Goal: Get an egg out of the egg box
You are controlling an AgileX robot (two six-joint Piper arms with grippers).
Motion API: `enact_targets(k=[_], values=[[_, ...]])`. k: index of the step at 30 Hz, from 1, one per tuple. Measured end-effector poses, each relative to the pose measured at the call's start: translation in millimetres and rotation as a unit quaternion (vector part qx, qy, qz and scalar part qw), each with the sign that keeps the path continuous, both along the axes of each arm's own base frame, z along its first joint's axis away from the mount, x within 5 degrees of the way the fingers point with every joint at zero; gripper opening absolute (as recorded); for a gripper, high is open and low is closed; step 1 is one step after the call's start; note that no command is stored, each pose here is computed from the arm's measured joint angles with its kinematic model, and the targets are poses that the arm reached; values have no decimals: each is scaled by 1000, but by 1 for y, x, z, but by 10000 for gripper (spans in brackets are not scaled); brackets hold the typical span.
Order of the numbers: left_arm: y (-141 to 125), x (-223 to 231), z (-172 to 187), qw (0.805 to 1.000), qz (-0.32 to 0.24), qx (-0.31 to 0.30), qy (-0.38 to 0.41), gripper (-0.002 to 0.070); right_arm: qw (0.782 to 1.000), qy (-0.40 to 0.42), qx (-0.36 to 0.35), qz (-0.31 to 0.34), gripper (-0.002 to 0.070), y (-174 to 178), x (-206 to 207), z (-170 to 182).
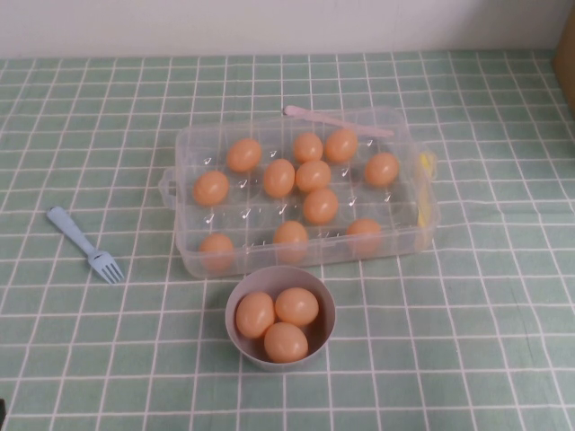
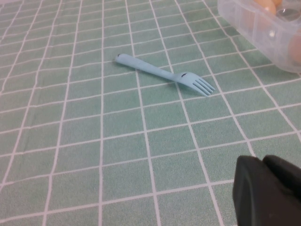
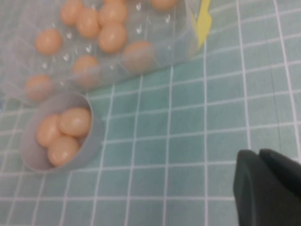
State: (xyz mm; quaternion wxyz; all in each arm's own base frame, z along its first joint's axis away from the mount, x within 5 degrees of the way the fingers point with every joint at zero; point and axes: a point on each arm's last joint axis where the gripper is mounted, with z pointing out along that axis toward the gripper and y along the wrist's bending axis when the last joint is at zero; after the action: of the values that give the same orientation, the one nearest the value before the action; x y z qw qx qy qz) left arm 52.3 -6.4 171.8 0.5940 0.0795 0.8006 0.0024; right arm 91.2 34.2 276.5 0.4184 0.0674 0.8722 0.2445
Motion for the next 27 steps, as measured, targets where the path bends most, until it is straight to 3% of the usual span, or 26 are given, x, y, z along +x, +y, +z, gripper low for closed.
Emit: enact_targets(k=[7, 13, 27], values=[[0, 0, 0, 1000, 0, 0, 0, -3, 985, 133, -88, 64, -19, -1, 41, 18], [0, 0, 0, 1000, 0, 0, 0, -3, 972, 175, -107, 112, -19, 10, 78, 24], [0, 0, 0, 1000, 0, 0, 0, -3, 917, 182, -246, 256, -19, 132, 180, 49]])
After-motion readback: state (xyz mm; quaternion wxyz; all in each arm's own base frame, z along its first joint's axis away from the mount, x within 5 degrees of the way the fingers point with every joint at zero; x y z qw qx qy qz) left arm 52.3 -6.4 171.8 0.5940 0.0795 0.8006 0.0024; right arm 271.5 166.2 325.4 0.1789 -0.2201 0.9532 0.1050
